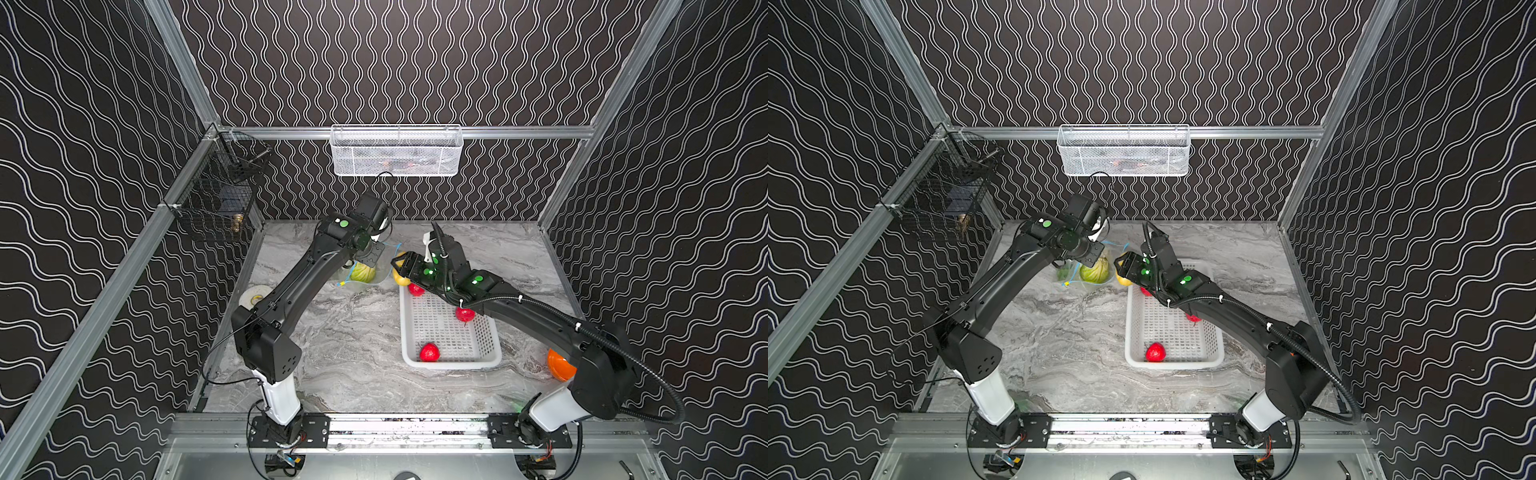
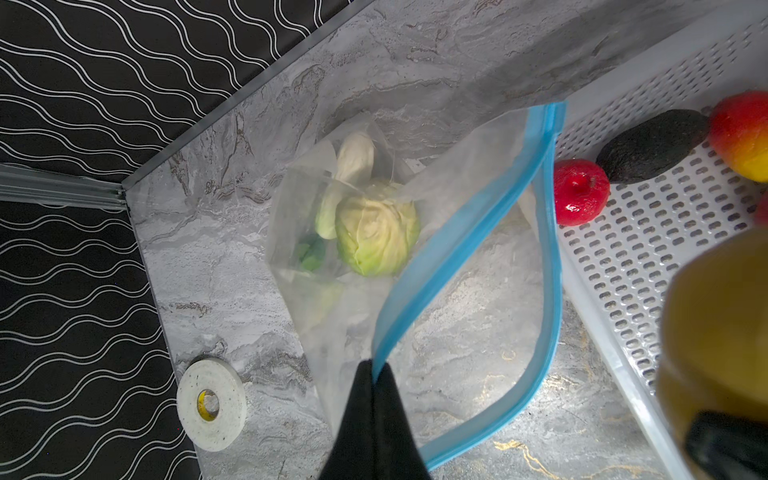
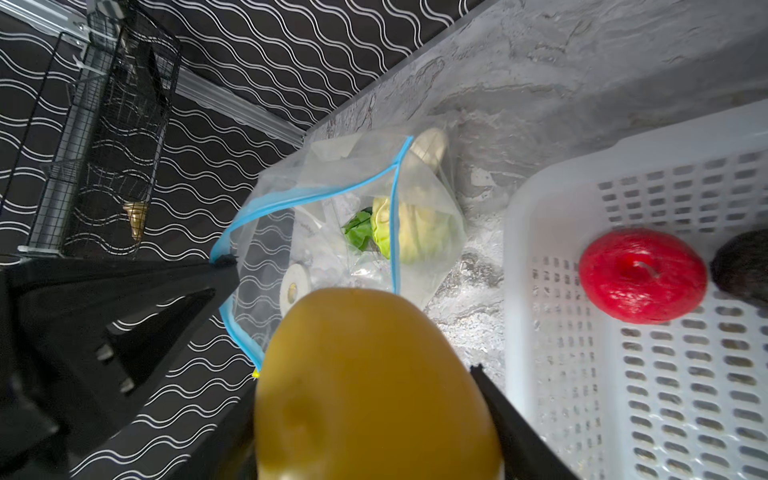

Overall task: Place the food in the zip-top bag and seal the zipper
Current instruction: 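Carry the potato over the bag opening and lower it in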

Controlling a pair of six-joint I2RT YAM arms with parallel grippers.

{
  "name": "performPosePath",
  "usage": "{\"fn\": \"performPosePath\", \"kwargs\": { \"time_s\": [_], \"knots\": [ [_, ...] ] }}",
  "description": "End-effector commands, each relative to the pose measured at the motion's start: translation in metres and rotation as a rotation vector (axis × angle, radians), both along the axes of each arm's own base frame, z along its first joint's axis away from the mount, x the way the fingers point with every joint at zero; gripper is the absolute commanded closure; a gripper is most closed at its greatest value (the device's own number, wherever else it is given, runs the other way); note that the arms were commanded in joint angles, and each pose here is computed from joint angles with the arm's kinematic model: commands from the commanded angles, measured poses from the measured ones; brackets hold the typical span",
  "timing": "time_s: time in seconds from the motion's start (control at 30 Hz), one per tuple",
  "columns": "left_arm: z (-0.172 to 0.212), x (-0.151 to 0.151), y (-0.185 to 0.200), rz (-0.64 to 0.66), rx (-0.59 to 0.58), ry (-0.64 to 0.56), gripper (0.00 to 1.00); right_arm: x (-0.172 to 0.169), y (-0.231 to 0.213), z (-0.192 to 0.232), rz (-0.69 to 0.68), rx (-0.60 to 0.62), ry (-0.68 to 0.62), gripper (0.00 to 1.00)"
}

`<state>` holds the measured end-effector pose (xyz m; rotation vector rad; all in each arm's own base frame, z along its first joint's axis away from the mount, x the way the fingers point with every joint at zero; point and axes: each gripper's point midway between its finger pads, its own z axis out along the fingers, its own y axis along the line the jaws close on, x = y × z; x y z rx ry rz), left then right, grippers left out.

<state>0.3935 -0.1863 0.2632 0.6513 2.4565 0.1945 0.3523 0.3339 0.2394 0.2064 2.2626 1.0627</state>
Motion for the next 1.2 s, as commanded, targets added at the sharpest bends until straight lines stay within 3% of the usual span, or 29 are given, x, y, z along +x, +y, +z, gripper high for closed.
{"fn": "performPosePath", "kwargs": {
  "time_s": [0.0,0.63,1.17],
  "knots": [
    [0.005,-0.002,0.001,-0.01,-0.002,-0.012,1.0,0.004,0.015,0.022,0.014,0.085,-0.038,0.48],
    [0.014,-0.003,0.0,-0.013,-0.018,-0.024,1.0,0.004,0.052,0.019,0.04,0.11,-0.03,0.48],
    [0.018,-0.004,0.0,-0.015,-0.027,-0.03,1.0,0.025,0.074,-0.001,0.026,0.115,-0.009,0.46]
  ]
}}
